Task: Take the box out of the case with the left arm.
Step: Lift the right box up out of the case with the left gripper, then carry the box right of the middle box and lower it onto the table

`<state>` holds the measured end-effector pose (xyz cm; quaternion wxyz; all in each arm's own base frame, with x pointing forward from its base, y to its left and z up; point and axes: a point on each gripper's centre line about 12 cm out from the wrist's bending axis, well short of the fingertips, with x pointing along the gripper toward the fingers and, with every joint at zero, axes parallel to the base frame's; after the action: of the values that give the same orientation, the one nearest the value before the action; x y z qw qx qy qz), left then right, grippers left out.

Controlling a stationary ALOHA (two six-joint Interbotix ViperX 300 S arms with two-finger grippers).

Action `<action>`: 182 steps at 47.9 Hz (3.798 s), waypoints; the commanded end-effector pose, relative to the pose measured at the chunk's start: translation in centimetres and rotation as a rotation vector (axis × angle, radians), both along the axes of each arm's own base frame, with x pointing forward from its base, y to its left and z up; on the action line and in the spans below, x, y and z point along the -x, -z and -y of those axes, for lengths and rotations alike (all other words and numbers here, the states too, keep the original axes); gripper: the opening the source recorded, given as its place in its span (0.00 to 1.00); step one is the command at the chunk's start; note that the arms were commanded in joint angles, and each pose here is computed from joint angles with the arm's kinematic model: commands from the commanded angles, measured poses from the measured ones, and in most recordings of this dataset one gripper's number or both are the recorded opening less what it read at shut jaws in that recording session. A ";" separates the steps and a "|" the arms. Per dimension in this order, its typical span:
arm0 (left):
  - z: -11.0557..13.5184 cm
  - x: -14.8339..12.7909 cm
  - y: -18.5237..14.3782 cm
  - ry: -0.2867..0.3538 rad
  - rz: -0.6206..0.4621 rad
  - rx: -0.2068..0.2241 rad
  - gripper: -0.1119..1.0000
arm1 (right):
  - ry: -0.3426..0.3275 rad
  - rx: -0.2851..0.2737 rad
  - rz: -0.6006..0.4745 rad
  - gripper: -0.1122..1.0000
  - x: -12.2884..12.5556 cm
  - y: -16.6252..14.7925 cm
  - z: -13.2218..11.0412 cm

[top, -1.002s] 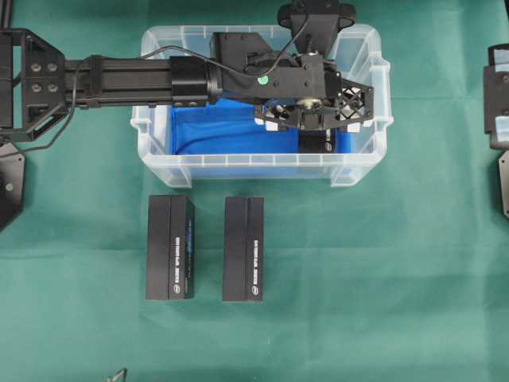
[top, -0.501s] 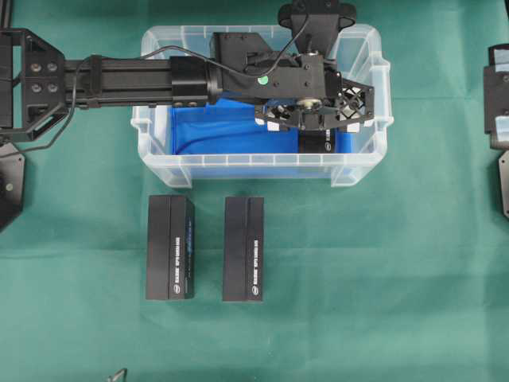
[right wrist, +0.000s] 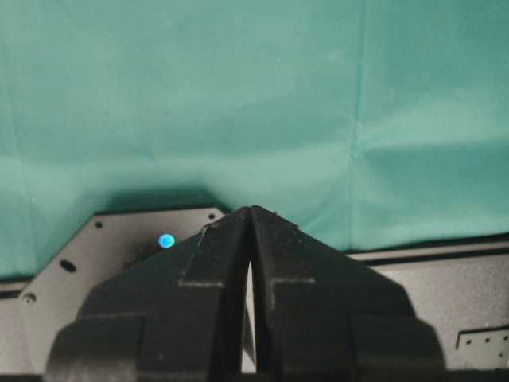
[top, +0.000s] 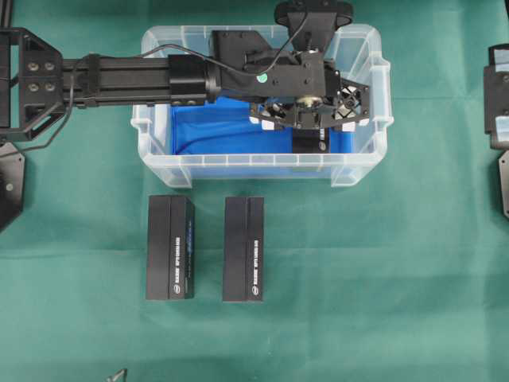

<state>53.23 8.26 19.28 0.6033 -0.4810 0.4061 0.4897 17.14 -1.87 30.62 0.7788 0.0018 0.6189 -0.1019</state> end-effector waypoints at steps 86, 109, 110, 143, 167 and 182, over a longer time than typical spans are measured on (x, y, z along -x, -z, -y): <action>2.1 3.4 -20.4 -0.010 0.150 -0.015 0.65 | 0.001 -0.001 0.012 0.12 -0.1 -0.3 0.0; 2.2 3.3 -20.3 -0.010 0.148 -0.014 0.65 | 0.000 -0.001 0.012 0.12 -0.1 -0.3 0.0; 2.2 3.4 -20.4 -0.010 0.150 -0.014 0.65 | 0.001 -0.001 0.012 0.12 -0.1 -0.3 0.0; 2.5 3.3 -20.4 -0.005 0.150 -0.013 0.65 | 0.001 -0.002 0.011 0.12 0.0 -0.3 0.0; 9.0 3.2 -20.7 0.034 0.175 0.012 0.65 | 0.001 -0.001 0.012 0.12 -0.1 -0.3 0.0; 14.6 3.7 -20.8 0.050 0.186 0.028 0.65 | 0.001 -0.002 0.009 0.12 0.0 -0.3 0.0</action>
<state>50.67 -5.11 37.57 0.6288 -0.5129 0.3829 0.4415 17.14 -1.87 30.62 0.7788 0.0018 0.6189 -0.1019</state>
